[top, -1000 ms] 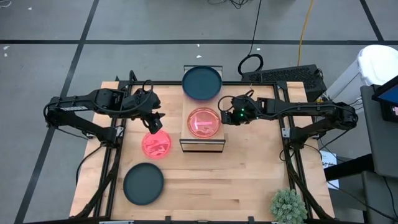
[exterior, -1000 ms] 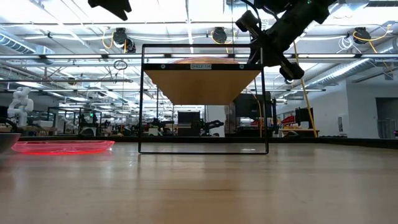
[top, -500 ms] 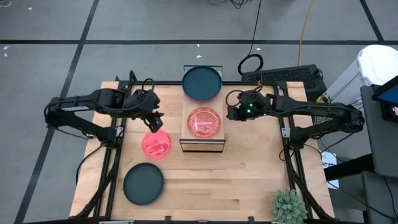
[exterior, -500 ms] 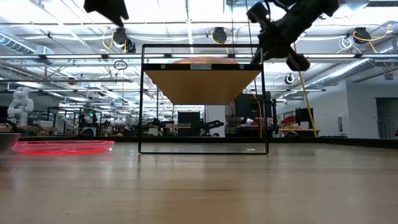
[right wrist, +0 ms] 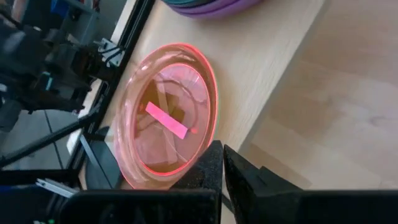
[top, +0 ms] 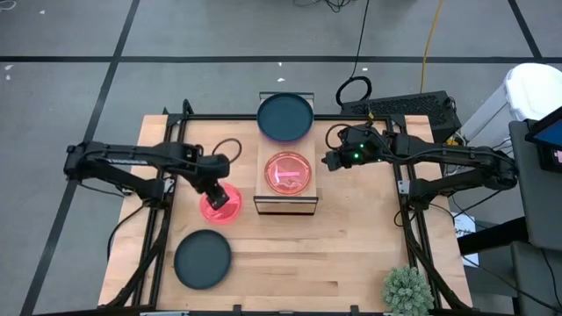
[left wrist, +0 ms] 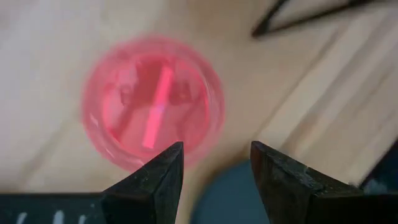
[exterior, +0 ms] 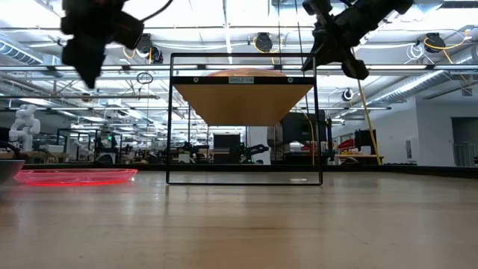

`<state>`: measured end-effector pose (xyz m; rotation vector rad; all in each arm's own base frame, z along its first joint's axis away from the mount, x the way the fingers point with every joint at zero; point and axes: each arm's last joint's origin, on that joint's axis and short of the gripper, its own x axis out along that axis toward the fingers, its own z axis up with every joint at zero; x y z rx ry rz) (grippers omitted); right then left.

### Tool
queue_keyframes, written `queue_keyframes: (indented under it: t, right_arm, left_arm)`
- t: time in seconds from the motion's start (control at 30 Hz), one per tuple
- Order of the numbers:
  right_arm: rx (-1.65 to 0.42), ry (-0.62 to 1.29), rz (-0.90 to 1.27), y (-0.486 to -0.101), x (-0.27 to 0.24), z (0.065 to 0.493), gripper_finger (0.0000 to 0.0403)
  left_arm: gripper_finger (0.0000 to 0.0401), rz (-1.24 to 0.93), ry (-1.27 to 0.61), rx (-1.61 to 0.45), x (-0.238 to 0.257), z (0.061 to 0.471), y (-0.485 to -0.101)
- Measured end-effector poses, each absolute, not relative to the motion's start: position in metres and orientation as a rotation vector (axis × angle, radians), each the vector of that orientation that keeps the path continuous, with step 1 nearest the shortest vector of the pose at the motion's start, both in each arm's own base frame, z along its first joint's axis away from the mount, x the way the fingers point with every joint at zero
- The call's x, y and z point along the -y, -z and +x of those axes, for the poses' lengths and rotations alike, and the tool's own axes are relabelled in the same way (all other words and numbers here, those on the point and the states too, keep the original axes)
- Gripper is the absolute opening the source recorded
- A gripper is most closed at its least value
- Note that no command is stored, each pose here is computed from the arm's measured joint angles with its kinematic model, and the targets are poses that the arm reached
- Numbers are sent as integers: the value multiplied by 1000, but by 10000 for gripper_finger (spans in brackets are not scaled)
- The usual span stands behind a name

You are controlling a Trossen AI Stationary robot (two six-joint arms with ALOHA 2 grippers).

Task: Place and stack plates onto a shelf
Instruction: Stack the dark green plate on top of the other green plate on the shelf

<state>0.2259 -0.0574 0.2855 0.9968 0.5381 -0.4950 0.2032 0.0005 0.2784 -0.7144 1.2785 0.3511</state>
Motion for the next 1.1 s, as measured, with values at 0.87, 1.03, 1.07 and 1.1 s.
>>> queue_keyframes:
  t: [0.87,1.03,1.07,1.1]
  right_arm:
    - [-550,296,876,-299,51,216,0]
    - [-543,289,864,-300,50,214,0]
    - [-543,289,864,-300,50,214,0]
    - [-543,289,864,-300,50,214,0]
  left_arm:
    - [191,-62,167,-1377,98,167,-196]
    - [191,-74,107,-1428,92,159,-180]
    - [191,-87,100,-1435,92,157,-177]
    - [191,-104,99,-1442,92,156,-174]
